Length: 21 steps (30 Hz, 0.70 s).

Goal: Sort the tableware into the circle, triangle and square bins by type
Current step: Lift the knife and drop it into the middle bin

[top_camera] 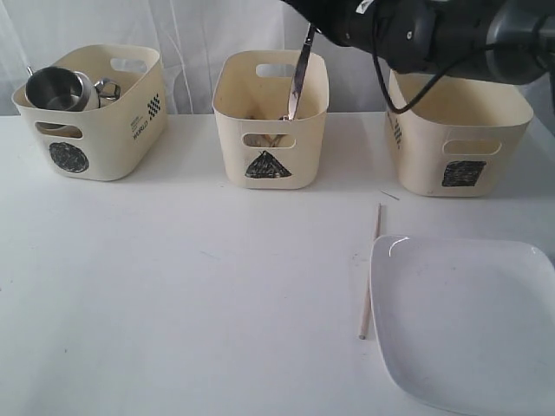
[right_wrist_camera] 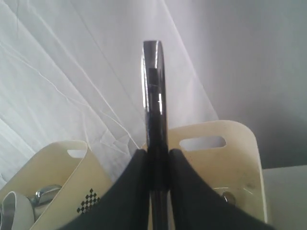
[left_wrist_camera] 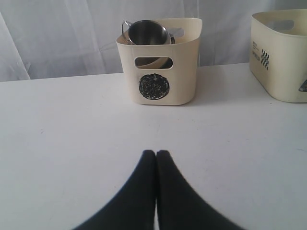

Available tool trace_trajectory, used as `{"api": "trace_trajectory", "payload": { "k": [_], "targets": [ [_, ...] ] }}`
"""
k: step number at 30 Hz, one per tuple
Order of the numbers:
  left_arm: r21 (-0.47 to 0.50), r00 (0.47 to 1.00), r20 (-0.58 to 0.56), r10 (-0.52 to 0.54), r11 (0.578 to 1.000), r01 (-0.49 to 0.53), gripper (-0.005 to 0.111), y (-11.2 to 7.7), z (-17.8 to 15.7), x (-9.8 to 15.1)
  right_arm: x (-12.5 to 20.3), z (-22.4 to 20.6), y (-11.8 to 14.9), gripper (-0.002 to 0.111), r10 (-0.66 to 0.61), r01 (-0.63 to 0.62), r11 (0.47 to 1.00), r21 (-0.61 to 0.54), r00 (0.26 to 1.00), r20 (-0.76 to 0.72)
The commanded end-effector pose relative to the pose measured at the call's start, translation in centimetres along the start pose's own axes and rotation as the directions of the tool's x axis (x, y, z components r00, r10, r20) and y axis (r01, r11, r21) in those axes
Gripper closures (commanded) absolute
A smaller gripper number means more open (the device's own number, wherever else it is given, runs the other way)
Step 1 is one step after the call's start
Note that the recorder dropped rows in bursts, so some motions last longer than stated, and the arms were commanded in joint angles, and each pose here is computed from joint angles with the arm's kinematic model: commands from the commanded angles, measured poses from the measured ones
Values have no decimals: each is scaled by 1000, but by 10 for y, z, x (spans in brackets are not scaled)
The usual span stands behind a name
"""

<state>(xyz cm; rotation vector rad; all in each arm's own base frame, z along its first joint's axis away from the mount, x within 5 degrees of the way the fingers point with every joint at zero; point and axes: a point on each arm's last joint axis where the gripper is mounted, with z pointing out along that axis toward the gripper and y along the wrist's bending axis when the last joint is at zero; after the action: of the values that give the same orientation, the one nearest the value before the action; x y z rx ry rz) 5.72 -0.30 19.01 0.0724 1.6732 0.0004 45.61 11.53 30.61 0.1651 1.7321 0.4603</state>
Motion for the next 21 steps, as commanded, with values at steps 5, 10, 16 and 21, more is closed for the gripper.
{"api": "trace_trajectory", "payload": {
  "k": [5,10,16,21],
  "targets": [
    [-3,1000,3,-4,1000,4,107,0,0,1,-7,33,0,108,26,-25,999,-21,997,67],
    [-3,1000,3,-4,1000,4,107,0,0,1,12,53,-5,107,25,-25,1000,-4,1000,-9],
    [-3,1000,3,-4,1000,4,107,0,0,1,30,67,-2,78,-77,76,997,-9,990,-115],
    [-3,1000,3,-4,1000,4,107,0,0,1,21,61,6,74,-113,110,994,-26,986,-127]
  ]
}}
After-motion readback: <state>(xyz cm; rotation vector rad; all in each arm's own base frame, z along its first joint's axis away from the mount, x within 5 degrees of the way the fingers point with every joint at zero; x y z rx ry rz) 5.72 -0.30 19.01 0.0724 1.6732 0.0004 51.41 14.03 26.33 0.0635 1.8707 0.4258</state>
